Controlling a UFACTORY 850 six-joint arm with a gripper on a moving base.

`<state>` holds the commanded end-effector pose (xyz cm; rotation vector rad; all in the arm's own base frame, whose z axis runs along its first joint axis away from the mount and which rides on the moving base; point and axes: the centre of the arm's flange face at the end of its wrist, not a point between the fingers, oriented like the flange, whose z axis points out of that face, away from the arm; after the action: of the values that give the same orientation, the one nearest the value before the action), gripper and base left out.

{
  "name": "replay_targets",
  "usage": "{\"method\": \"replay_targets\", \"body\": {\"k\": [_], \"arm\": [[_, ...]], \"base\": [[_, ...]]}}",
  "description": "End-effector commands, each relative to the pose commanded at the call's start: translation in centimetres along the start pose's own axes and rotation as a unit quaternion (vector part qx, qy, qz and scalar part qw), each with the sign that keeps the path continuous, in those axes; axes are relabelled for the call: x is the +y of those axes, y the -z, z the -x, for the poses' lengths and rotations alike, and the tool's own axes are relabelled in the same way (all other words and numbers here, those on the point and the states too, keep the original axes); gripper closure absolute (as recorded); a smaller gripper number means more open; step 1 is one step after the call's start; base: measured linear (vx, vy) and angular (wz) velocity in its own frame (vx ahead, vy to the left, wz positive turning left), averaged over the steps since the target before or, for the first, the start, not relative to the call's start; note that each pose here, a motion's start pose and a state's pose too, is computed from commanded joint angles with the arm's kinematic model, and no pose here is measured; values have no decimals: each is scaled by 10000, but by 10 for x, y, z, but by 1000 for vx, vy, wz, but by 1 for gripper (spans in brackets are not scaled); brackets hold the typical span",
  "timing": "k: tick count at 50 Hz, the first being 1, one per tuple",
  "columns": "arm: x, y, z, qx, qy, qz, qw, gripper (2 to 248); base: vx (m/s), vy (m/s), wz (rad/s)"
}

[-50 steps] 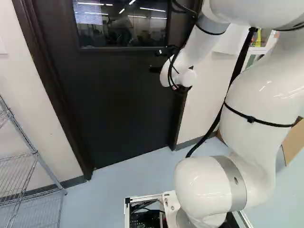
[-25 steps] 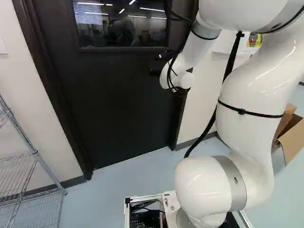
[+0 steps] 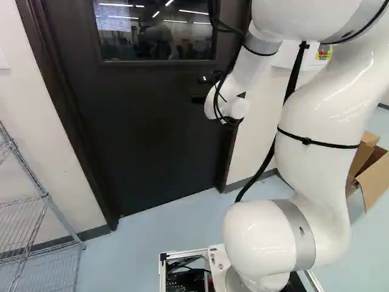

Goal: Open the door and move inside

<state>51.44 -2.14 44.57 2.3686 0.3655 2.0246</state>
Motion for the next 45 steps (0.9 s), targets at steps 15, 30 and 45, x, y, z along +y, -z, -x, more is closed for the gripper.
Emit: {"method": "replay_targets", "body": {"k": [15, 30, 45], "arm": [[-2, -3, 16, -155, -37, -30, 9999, 3], [-5, -7, 32, -309, -73, -61, 9995, 3], [-7, -11, 48, -462, -109, -91, 9988, 3]], "base": [[0, 0, 0], [0, 0, 0], [0, 0, 0]]}}
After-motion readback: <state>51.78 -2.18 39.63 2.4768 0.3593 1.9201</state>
